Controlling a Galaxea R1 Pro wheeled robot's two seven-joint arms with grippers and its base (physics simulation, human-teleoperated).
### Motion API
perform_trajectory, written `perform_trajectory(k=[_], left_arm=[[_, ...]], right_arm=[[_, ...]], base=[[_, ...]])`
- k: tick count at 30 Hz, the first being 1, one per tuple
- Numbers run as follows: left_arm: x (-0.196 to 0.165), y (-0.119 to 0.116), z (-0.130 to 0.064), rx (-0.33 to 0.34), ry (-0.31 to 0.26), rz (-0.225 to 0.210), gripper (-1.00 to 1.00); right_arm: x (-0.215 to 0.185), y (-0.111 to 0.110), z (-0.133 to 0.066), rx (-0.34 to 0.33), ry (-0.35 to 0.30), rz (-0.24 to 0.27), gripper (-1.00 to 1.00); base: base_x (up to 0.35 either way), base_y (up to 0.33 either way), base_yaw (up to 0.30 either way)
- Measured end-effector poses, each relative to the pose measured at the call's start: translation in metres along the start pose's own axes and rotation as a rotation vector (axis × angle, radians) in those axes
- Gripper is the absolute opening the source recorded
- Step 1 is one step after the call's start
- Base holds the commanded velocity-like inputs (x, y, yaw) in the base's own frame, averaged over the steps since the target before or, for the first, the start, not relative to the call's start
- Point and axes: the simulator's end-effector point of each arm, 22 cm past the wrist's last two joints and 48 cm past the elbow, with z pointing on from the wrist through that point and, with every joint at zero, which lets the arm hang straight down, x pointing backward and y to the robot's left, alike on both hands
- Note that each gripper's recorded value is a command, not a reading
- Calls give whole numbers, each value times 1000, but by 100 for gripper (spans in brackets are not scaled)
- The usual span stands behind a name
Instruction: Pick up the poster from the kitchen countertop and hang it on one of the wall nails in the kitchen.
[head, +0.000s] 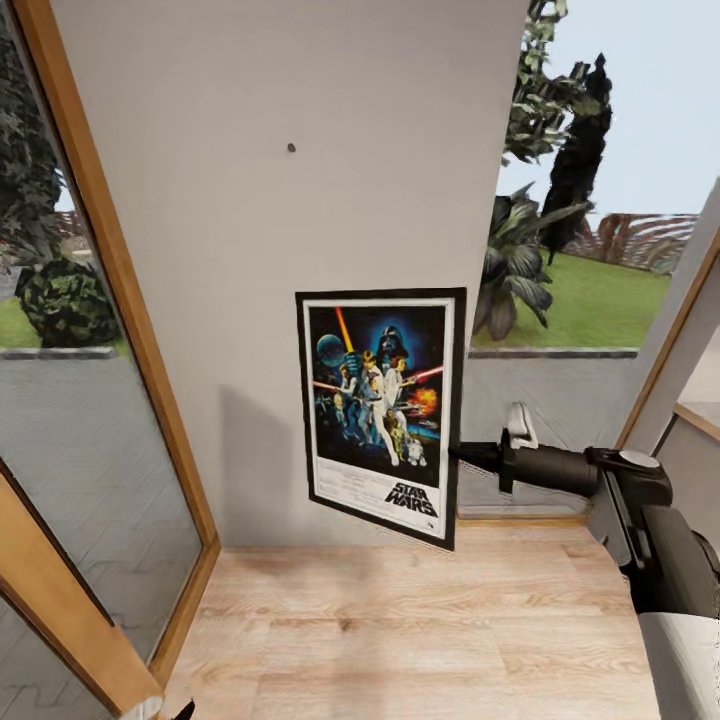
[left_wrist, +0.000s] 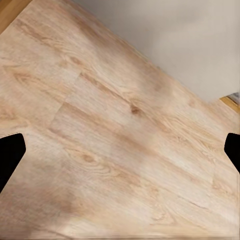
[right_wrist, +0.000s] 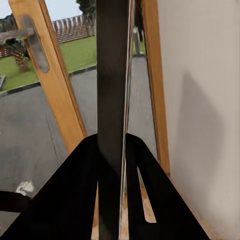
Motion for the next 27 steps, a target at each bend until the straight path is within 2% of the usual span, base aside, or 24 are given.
perform_trajectory(k=[7, 11, 14, 16, 18, 22, 23, 26, 27], left_arm=[[11, 0, -3, -2, 13, -6, 100], [12, 0, -3, -1, 16, -4, 100], [12, 0, -3, -1, 16, -4, 100], [12, 0, -3, -1, 17, -3, 100], [12, 0, -3, 0, 17, -3, 100], [12, -1, -3, 0, 17, -3, 100], [12, -1, -3, 0, 17, -3, 100], [12, 0, -3, 0, 17, -2, 100], [12, -1, -3, 0, 17, -2, 100]], right_arm=[[-59, 6, 21, -46, -7, -16, -100], [-104, 12, 31, -70, -36, -28, -100], [-156, 30, 49, -126, -84, -38, -100], [-168, 33, 52, -135, -92, -41, -100], [-199, 36, 61, -162, -111, -39, -100], [-214, 39, 70, -189, -122, -30, -100], [-224, 47, 90, -228, -106, -19, -100], [-226, 49, 98, -237, -92, -17, -100], [-223, 47, 103, -241, -81, -1, -100]], base=[[0, 0, 0], [0, 0, 0], [0, 0, 0], [0, 0, 0], [0, 0, 0], [0, 0, 0], [0, 0, 0], [0, 0, 0], [0, 0, 0]])
